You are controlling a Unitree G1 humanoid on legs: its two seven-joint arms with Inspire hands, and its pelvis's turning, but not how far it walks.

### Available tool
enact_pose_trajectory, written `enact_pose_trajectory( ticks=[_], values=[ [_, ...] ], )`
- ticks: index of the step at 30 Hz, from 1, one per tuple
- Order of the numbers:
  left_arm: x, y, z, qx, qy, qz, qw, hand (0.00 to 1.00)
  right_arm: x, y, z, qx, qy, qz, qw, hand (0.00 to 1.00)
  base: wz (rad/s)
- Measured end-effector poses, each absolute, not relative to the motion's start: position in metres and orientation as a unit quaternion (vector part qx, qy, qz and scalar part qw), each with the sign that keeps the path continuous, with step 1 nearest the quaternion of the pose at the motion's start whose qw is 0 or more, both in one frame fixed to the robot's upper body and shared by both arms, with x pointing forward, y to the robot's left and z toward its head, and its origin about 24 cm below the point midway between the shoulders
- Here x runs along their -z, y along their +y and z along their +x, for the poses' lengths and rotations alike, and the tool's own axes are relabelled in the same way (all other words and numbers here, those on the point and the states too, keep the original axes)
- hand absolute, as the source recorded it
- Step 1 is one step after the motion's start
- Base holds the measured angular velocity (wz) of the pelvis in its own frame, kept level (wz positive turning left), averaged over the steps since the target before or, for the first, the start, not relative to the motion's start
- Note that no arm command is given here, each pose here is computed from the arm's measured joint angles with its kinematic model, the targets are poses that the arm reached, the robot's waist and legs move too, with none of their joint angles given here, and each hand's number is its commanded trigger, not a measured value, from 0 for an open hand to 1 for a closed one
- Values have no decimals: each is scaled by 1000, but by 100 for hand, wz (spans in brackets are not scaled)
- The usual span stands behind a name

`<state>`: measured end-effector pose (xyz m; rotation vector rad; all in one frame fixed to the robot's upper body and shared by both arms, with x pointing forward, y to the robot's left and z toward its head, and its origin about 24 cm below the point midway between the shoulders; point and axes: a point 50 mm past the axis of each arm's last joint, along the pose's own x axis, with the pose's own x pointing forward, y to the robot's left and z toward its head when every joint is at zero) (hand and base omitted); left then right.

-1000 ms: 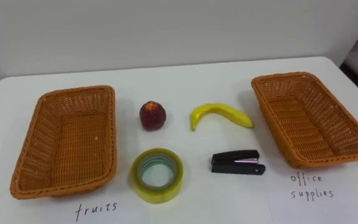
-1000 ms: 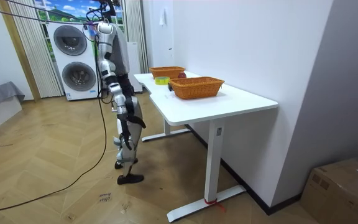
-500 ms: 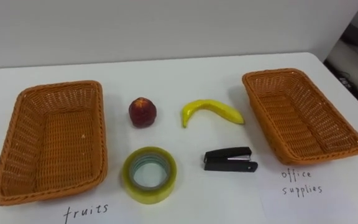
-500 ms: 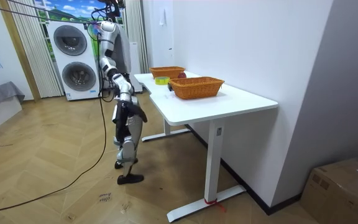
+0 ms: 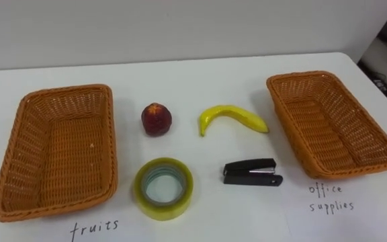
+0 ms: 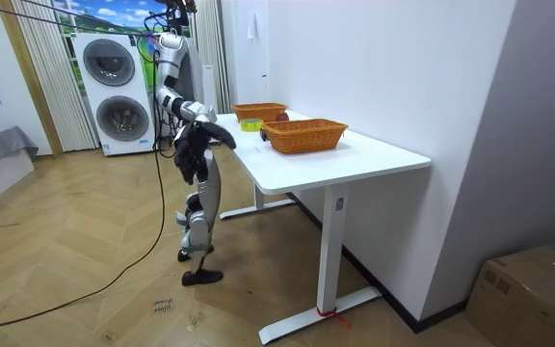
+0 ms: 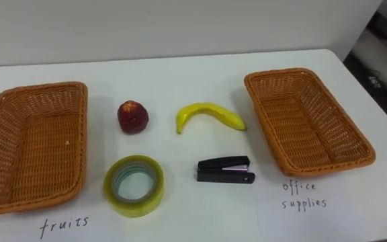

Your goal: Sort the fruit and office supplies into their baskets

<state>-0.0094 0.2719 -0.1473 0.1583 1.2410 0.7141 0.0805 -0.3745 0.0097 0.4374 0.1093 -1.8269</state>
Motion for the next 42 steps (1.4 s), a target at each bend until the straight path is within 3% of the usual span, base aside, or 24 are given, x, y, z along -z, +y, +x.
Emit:
enact_pose_trajectory(
  ticks=[11,24,37,42],
  values=[
    [148,273,-12,-322,567,72,755,0,-72,-369,100,760,-97,24,642,0,0],
    [153,269,-16,-318,586,69,742,0,-139,-346,130,682,-260,-28,683,0,0],
    [155,267,-19,-293,601,94,738,0,-168,-320,157,556,-320,-76,763,0,0],
    [156,266,-19,-276,607,112,736,0,-173,-295,172,483,-337,-125,799,0,3]
  ],
)
